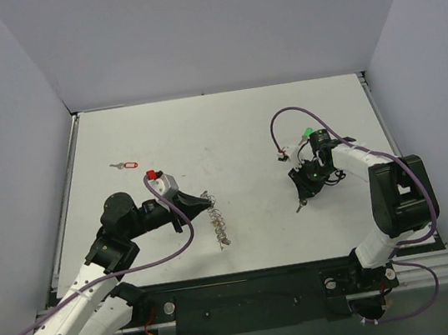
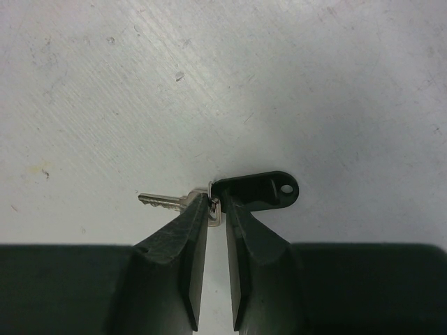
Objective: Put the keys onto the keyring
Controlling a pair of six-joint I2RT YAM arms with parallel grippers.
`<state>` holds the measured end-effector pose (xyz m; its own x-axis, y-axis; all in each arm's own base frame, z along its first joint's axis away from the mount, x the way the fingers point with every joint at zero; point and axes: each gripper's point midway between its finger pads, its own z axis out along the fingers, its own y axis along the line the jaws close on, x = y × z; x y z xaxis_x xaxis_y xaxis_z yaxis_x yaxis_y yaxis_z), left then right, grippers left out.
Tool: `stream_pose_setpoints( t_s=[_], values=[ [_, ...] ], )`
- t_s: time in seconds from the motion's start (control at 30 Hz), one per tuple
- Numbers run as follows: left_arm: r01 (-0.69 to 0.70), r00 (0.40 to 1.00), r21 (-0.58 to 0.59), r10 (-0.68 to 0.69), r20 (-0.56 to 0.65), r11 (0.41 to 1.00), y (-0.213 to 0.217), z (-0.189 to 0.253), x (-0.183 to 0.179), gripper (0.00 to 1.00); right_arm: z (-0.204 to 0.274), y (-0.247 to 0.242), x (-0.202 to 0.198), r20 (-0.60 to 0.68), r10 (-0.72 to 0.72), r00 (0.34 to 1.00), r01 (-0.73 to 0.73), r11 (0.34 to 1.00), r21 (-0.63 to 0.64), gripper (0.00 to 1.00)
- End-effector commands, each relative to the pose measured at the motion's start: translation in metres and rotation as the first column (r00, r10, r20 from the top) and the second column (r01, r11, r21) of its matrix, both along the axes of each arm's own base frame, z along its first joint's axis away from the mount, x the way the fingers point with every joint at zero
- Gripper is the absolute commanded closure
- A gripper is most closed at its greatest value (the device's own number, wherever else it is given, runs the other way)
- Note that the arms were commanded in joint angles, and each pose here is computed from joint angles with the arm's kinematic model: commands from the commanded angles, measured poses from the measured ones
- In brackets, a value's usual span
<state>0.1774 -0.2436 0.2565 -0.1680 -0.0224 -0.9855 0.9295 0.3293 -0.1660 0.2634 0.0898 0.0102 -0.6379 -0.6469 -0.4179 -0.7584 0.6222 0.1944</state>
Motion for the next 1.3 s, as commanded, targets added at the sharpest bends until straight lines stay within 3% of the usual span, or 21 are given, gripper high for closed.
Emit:
stream_pose_setpoints(
  t_s=[0.0,0.4,0.77,1.0,1.27],
  values=[
    [0.020,0.992,-0.079,-0.010,0.125,0.997,-0.0004,0.0448,-0.0018,1.00,0.0079,0.0057,-0.0046,-0.008,0.021,1.000,-0.020,1.000,0.020,0.87],
    [0.020,0.992,-0.078,-0.010,0.127,0.997,-0.0004,0.0448,-0.0017,1.00,0.0079,0.0065,-0.0061,-0.013,0.030,0.999,-0.030,0.999,0.023,0.96],
    [0.018,0.992,-0.080,-0.008,0.126,0.997,-0.0002,0.0452,-0.0018,1.00,0.0089,0.0072,-0.0059,-0.009,0.034,0.999,-0.033,0.999,0.027,0.91],
    [0.018,0.992,-0.080,-0.008,0.128,0.997,0.0000,0.0456,-0.0020,1.00,0.0088,0.0073,-0.0072,-0.015,0.041,0.999,-0.040,0.999,0.028,1.00],
    [0.018,0.992,-0.078,-0.008,0.127,0.997,-0.0002,0.0445,-0.0017,1.00,0.0147,0.0093,-0.0066,-0.001,0.050,0.999,-0.050,0.997,0.050,1.00]
  ],
)
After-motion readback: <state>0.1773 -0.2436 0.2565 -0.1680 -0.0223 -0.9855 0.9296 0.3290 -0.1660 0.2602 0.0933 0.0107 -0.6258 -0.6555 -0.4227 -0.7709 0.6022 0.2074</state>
